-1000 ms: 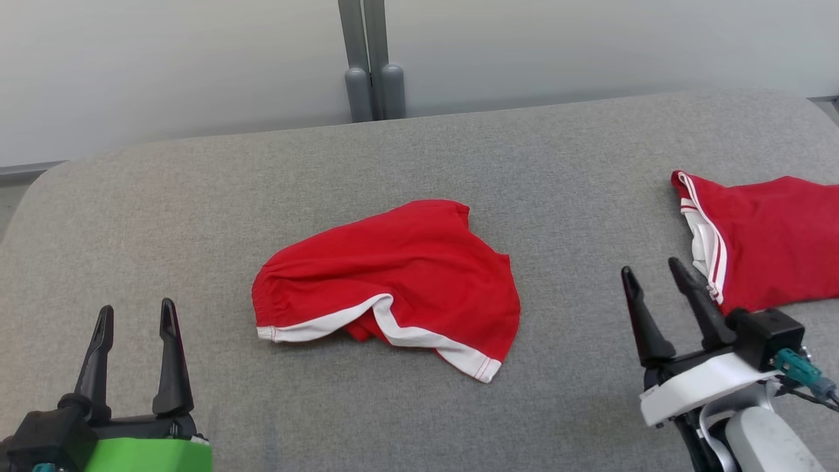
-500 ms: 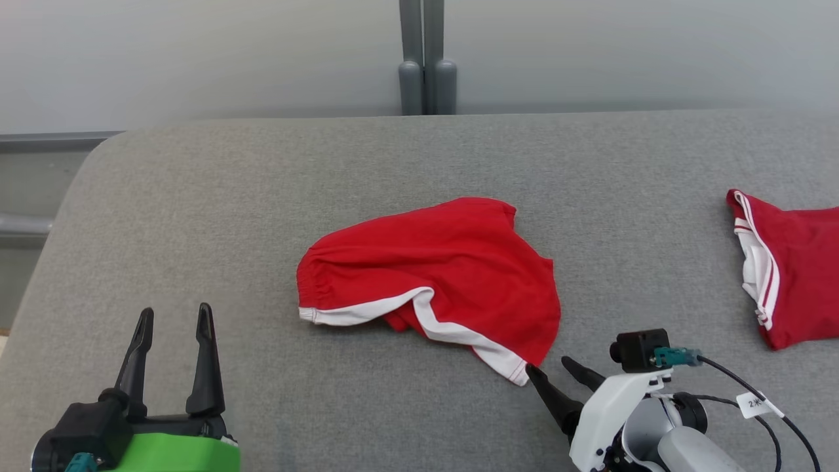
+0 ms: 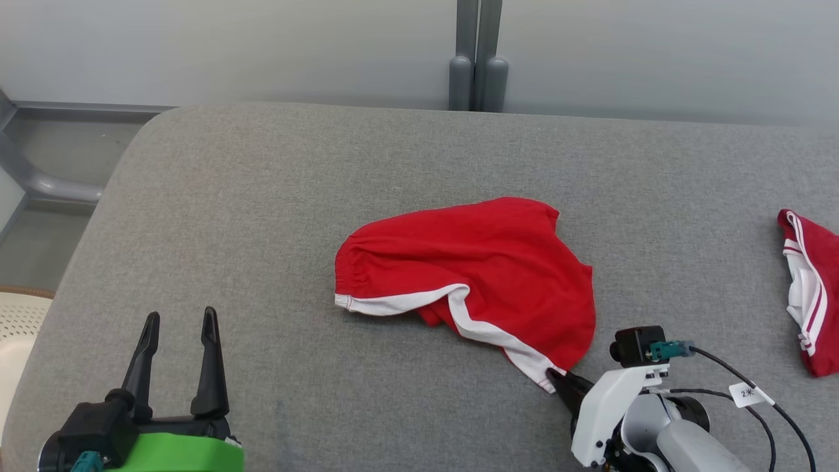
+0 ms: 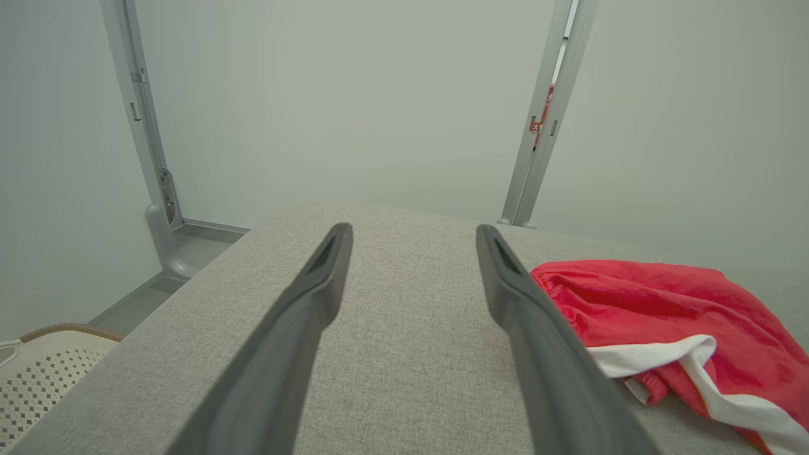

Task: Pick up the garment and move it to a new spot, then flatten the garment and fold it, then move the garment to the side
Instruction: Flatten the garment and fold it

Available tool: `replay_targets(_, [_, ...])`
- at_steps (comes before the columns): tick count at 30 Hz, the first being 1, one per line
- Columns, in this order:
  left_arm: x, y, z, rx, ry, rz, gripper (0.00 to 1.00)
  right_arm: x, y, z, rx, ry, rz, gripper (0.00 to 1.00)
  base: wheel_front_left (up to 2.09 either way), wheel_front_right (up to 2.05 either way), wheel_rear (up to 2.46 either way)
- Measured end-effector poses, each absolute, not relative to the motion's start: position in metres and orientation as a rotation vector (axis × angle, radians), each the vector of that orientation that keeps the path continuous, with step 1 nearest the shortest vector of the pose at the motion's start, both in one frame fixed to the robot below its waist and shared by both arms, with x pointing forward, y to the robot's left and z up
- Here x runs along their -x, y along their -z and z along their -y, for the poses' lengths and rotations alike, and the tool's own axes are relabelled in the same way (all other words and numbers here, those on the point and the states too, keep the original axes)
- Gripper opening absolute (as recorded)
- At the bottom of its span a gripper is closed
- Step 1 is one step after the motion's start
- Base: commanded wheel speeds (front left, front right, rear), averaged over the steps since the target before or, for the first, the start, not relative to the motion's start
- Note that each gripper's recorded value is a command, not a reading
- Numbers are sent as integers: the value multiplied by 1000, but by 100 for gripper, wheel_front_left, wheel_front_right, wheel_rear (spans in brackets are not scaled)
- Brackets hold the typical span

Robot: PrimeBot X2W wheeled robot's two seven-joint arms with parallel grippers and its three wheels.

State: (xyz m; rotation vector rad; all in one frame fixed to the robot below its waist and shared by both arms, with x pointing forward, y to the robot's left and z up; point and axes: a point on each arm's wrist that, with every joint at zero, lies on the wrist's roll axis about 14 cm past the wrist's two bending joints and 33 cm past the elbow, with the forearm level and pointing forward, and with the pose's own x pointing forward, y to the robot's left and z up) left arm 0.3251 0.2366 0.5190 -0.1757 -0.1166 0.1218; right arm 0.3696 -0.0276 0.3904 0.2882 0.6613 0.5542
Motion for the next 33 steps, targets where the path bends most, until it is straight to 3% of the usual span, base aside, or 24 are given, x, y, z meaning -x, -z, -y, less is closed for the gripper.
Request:
replay_targets(11, [-340, -513, -219, 192, -64, 99, 100, -414, -430, 106, -174, -430, -477, 0, 0, 0, 0])
replay_targets(16, [-351, -509, -211, 199, -37, 87, 100, -424, -432, 123, -117, -421, -496, 0, 0, 0, 0])
replay_targets(17, [-352, -508, -210, 200, -36, 84, 100, -424, -430, 123, -109, -426, -508, 5, 0, 0, 0])
replay_targets(18, [-353, -507, -209, 202, -33, 79, 100, -424, -426, 123, -106, -429, -525, 29, 0, 0, 0])
replay_targets(19, [-354, -505, -209, 203, -31, 73, 100, -423, -422, 125, -95, -429, -545, 100, 0, 0, 0])
replay_targets(26, [-354, -501, -210, 201, -35, 62, 100, -420, -420, 135, -55, -422, -545, 100, 0, 0, 0])
replay_targets(33, [-355, -514, -211, 197, -26, 103, 100, -437, -486, 166, -96, -343, -255, 100, 0, 0, 0])
